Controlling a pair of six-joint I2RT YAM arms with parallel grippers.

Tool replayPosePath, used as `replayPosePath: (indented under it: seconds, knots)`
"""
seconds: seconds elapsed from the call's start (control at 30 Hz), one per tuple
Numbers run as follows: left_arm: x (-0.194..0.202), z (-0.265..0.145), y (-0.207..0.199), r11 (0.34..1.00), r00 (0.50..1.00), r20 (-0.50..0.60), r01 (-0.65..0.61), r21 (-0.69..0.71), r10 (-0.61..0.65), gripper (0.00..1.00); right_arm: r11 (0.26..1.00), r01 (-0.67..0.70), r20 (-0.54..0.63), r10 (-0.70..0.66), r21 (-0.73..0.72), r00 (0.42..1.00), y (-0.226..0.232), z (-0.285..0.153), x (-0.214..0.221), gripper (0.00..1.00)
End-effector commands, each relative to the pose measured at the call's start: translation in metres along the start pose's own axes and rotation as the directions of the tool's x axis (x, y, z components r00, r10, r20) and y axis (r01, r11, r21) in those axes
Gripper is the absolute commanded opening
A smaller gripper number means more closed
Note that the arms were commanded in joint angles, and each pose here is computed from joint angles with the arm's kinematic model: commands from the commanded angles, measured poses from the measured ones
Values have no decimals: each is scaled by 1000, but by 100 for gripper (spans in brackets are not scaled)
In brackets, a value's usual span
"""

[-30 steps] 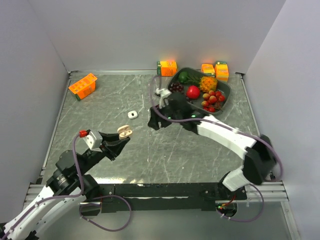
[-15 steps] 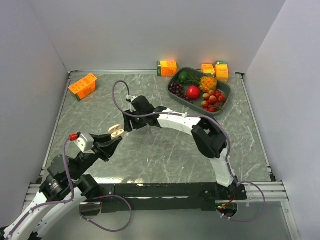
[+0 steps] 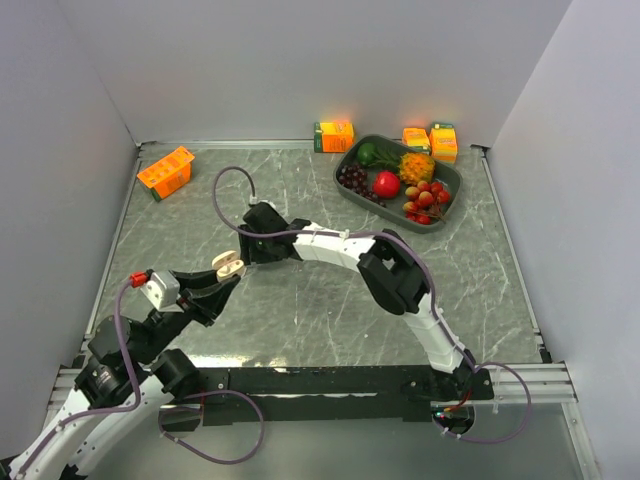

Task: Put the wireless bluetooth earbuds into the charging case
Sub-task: Pick up the earbud from the center of the board.

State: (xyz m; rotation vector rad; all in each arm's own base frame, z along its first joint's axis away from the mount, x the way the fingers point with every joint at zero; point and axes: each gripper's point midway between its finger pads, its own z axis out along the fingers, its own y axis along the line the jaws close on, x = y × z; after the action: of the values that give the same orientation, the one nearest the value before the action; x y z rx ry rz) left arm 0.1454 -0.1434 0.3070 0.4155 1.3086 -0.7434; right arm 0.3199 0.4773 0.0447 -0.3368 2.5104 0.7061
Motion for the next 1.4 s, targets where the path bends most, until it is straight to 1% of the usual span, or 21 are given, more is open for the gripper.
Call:
replayPosePath:
  seconds: [0.0, 0.13, 0.2, 0.47, 0.7, 0.93, 1.07, 1.1, 1.13, 1.37]
  knots:
    - [-25, -7, 0, 1000, 998, 67, -2, -7, 3, 1, 999, -42, 50, 41, 20, 998, 16, 11, -16, 64]
    - [-27, -9, -1, 1000, 997, 71, -3, -4, 3, 1, 999, -34, 43, 33, 14, 999, 22, 16, -14, 63]
    - [-27, -10, -1, 1000, 997, 71, -3, -1, 3, 1, 999, -32, 23, 31, 26, 999, 19, 21, -7, 61]
    - [-28, -11, -2, 1000, 997, 77, 0, 3, -1, 1, 999, -19, 14, 19, 49, 1000, 18, 25, -1, 55]
    - [-28, -13, -4, 1000, 997, 76, 6, 11, -7, 1, 998, -12, -9, 13, 65, 1000, 20, 30, 11, 54]
    - [-25, -14, -3, 1000, 998, 70, 7, 8, -8, 1, 997, -13, -21, 15, 80, 1000, 21, 33, 20, 56]
    - [-24, -14, -3, 1000, 998, 65, 9, 9, -9, 1, 995, -25, -26, 28, 100, 999, 17, 36, 24, 52]
    - [-23, -14, -3, 1000, 998, 64, 9, 9, -9, 1, 995, -23, -30, 26, 100, 999, 19, 35, 27, 51]
    - [-29, -19, -4, 1000, 996, 91, 9, 12, -10, 1, 994, -31, -31, 35, 107, 999, 18, 36, 28, 51]
    - [-31, -22, -3, 1000, 995, 94, 10, 11, -12, 1, 989, -51, -47, 58, 138, 997, 11, 38, 36, 48]
